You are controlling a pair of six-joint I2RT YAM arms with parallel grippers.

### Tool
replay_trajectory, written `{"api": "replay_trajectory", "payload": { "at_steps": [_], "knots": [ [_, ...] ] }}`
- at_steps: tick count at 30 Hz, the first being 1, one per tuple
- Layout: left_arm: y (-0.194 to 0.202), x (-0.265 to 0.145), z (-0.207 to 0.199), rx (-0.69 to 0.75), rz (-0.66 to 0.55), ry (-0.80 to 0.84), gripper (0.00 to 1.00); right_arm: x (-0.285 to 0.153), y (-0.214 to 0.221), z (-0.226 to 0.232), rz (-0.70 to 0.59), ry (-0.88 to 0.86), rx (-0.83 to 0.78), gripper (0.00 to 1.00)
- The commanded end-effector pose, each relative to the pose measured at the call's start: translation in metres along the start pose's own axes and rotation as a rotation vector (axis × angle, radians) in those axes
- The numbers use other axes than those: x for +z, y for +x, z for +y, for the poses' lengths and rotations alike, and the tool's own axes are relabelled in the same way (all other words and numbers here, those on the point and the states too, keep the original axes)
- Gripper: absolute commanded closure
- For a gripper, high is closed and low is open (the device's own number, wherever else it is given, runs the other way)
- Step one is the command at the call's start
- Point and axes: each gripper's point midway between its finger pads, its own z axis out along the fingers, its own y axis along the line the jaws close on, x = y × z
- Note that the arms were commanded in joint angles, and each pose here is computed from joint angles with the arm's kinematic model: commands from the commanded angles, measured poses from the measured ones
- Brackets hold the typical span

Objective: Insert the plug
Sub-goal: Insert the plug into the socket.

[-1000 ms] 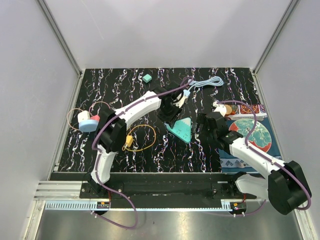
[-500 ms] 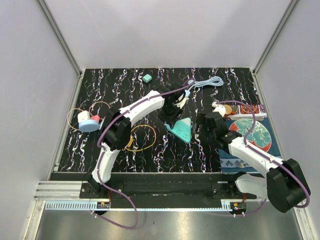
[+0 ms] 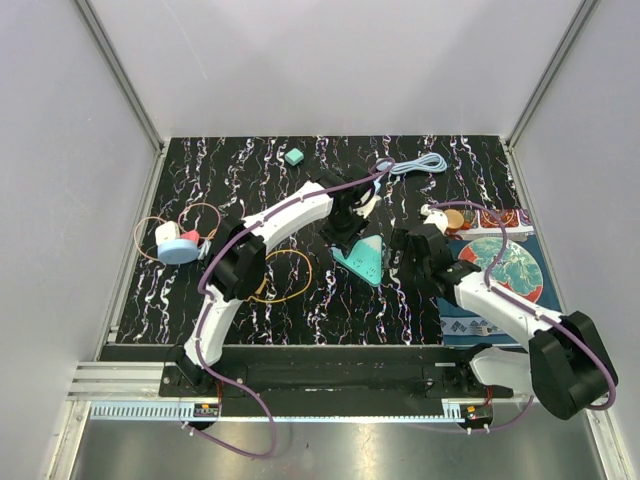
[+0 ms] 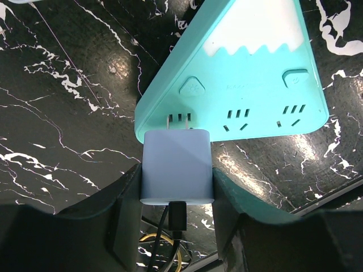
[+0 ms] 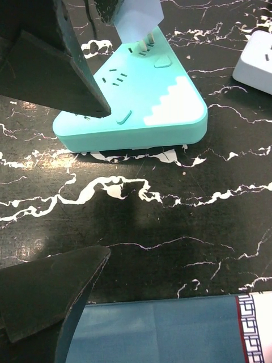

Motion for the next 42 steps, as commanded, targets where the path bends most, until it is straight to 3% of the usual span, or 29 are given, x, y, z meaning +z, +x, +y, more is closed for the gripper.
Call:
{"api": "replay_trajectory", "payload": {
  "at_steps": [1, 29, 35, 42],
  "knots": [
    [-0.017, -0.009, -0.002, 0.025, -0.059, -0.009, 1.00, 0.002, -0.019, 0.026, -0.018, -0.098, -0.009, 0.00],
    [0.003, -0.004, 0.006, 0.066, 0.016, -0.038, 1.00, 0.038, -0.009, 0.062, 0.200, -0.368, 0.164, 0.07],
    [0.010, -0.005, 0.007, 0.051, 0.030, -0.045, 1.00, 0.046, -0.001, 0.077, 0.267, -0.456, 0.181, 0.19],
    [0.022, -0.008, 0.012, 0.037, 0.049, -0.076, 1.00, 0.037, 0.016, 0.100, 0.370, -0.617, 0.225, 0.43]
  ]
}}
